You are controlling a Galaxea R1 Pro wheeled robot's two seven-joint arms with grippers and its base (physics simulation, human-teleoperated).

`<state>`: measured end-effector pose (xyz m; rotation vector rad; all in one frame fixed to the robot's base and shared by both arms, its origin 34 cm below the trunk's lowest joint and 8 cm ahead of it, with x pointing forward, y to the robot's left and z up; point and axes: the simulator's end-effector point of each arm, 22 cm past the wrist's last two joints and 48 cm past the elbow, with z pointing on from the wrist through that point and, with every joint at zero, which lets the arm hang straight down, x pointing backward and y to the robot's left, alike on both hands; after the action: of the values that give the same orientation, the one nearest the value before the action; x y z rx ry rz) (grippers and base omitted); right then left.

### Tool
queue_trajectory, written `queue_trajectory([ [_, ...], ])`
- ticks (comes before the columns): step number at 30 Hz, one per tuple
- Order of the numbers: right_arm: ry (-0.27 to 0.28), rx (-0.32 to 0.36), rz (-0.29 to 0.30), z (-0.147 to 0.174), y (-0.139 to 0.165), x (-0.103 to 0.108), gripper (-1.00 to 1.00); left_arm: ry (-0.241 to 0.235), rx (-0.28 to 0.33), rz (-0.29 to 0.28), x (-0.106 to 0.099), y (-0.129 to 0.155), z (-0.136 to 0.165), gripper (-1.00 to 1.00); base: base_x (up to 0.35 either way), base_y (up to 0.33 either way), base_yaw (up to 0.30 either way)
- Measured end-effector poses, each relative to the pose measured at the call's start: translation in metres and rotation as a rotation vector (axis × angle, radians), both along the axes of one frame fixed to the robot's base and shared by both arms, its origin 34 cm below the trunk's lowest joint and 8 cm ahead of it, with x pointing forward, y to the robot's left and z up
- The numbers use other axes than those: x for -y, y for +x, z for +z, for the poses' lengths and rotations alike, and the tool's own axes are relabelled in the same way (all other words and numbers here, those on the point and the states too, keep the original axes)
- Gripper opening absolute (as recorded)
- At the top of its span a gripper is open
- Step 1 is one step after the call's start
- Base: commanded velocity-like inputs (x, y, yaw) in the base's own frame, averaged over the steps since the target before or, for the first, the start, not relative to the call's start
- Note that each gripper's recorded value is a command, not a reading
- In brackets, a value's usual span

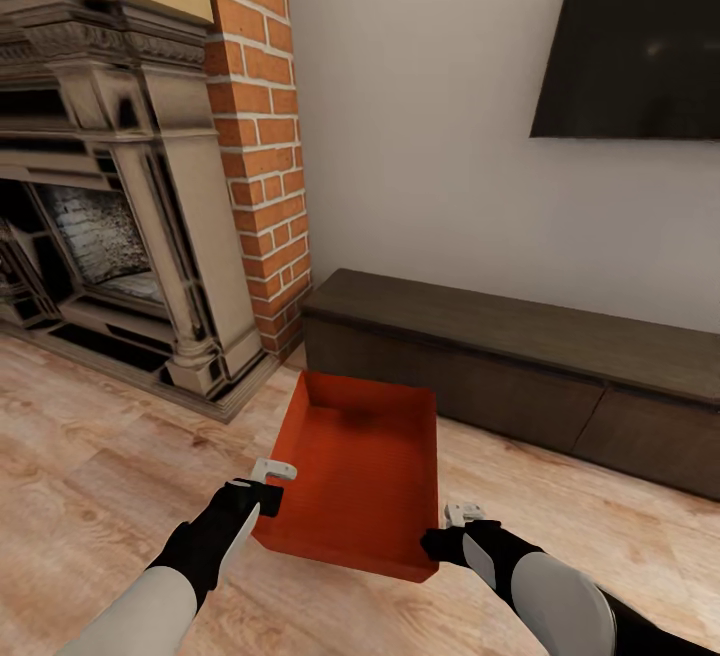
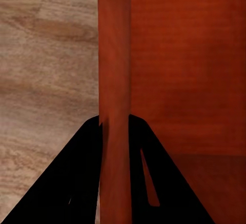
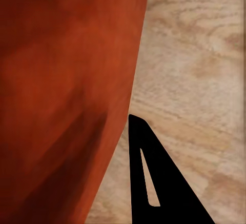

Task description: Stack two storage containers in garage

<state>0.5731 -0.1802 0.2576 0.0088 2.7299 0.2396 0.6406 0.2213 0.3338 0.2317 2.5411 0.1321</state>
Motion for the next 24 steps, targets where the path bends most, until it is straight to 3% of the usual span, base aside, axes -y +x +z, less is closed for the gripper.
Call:
queue_trajectory([
  [24, 0.001, -0.001, 0.0, 0.054, 0.014, 0.0, -1.0, 0.0, -0.001, 0.004, 0.0, 0.013, 0.053, -1.0, 0.0, 0.0, 0.0],
])
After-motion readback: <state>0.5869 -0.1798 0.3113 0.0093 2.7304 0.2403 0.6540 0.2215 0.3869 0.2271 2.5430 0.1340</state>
